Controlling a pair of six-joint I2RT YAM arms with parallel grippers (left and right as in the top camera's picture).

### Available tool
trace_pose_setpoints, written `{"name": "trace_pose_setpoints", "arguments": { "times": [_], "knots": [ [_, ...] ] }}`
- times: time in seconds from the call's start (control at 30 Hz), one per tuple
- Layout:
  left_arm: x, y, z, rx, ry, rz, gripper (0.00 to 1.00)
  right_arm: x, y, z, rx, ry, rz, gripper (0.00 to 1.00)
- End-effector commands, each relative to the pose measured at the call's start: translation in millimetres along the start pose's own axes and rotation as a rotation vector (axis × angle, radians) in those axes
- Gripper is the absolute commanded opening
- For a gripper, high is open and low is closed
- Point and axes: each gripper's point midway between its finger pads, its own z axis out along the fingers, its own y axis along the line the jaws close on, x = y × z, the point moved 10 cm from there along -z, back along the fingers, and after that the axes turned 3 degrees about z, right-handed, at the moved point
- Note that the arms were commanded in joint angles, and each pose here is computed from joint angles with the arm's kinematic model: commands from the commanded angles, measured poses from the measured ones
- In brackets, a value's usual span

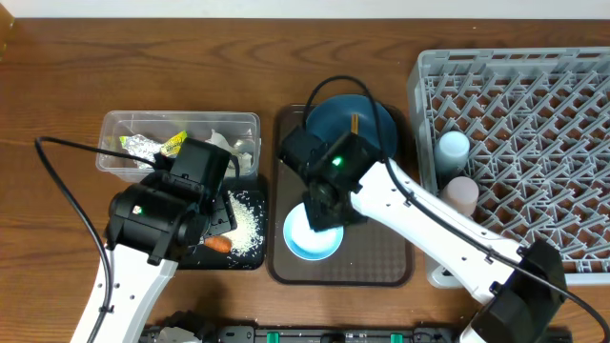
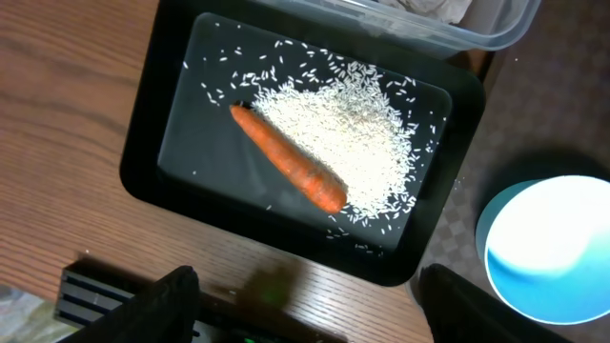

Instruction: Sort waste into correct bins and load items into the dishwasher rack

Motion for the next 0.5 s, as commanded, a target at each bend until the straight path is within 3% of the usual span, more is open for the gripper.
{"name": "trace_pose_setpoints", "arguments": {
  "times": [0.0, 0.2, 0.47],
  "knots": [
    [1, 1, 3, -0.017, 0.011, 0.007, 0.84, -22, -17, 3, 0.052, -0.086, 0.093, 0.45],
    [1, 1, 3, -0.014, 0.013, 0.007, 0.92, -55, -46, 2, 0.040, -0.175, 0.206, 0.42],
    [1, 1, 3, -0.014, 0.012, 0.007, 0.96, -85, -85, 0, 0.028, -0.226, 0.252, 0.37]
  ]
}}
